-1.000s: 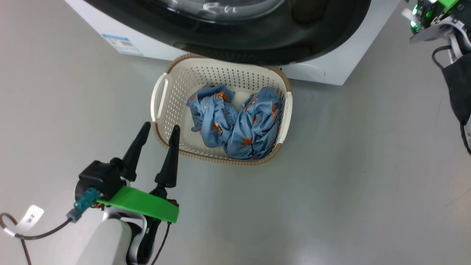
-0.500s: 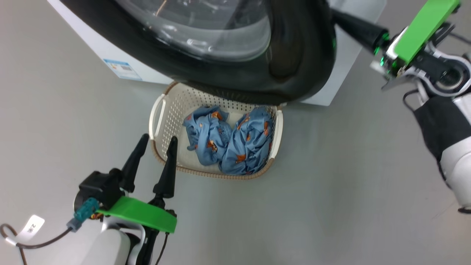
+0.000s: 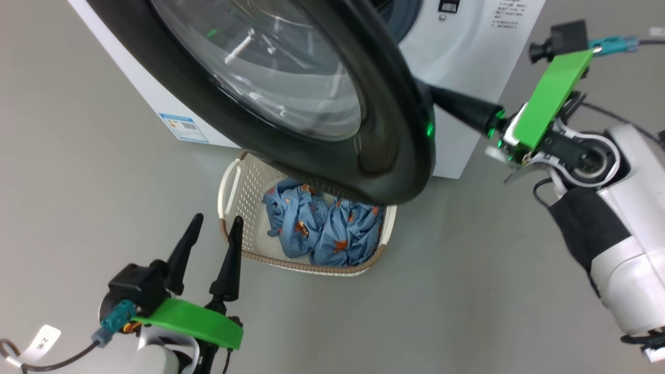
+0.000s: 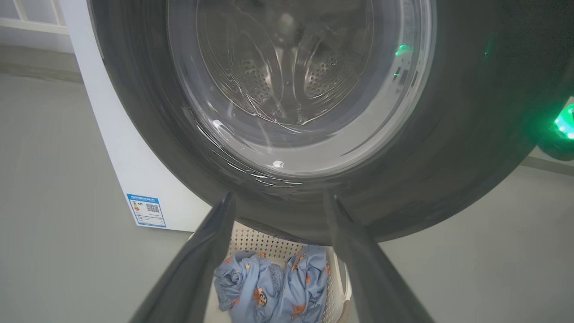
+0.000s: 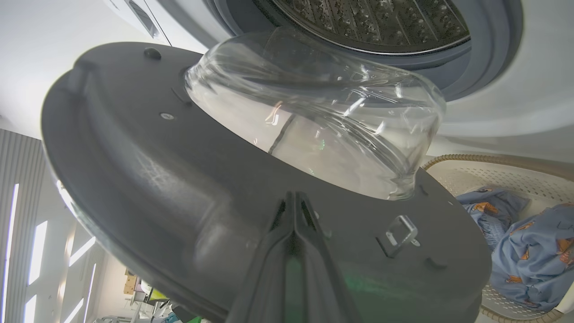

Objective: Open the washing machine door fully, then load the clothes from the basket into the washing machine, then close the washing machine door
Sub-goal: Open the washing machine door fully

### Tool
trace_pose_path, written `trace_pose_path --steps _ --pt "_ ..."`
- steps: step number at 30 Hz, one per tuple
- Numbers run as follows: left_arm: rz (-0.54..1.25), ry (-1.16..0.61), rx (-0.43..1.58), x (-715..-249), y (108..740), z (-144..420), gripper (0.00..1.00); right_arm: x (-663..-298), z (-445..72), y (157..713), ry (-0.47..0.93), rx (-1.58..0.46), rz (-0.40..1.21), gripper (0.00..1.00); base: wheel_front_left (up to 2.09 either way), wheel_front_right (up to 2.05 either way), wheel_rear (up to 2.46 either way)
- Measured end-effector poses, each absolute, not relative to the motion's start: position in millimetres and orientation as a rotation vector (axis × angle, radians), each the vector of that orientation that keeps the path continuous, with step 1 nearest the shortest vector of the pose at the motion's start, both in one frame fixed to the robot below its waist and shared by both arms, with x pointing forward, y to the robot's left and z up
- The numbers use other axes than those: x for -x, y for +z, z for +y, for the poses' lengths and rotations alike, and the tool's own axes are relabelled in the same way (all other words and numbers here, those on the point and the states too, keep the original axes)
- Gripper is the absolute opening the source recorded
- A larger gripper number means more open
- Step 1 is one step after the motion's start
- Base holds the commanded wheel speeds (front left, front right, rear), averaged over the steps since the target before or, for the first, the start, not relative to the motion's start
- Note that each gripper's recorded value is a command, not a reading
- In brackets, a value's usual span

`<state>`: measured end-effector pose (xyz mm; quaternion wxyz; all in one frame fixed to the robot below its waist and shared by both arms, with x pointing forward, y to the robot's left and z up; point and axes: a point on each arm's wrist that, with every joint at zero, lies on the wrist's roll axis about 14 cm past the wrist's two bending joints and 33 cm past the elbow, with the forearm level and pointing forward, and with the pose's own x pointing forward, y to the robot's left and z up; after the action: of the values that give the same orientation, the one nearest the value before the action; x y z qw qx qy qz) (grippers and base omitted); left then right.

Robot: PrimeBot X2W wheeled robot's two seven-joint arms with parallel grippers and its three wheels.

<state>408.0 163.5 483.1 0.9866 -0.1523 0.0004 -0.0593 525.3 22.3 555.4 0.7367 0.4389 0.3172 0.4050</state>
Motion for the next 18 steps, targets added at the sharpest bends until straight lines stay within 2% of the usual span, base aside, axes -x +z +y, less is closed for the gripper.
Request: trace_pose_path --steps 18 --pt "-0.024 -0.071 0.302 -381.7 492.3 177.9 1.00 -464.2 63.0 559.8 1.040 -0.936 0.784 0.00 0.00 0.00 0.00"
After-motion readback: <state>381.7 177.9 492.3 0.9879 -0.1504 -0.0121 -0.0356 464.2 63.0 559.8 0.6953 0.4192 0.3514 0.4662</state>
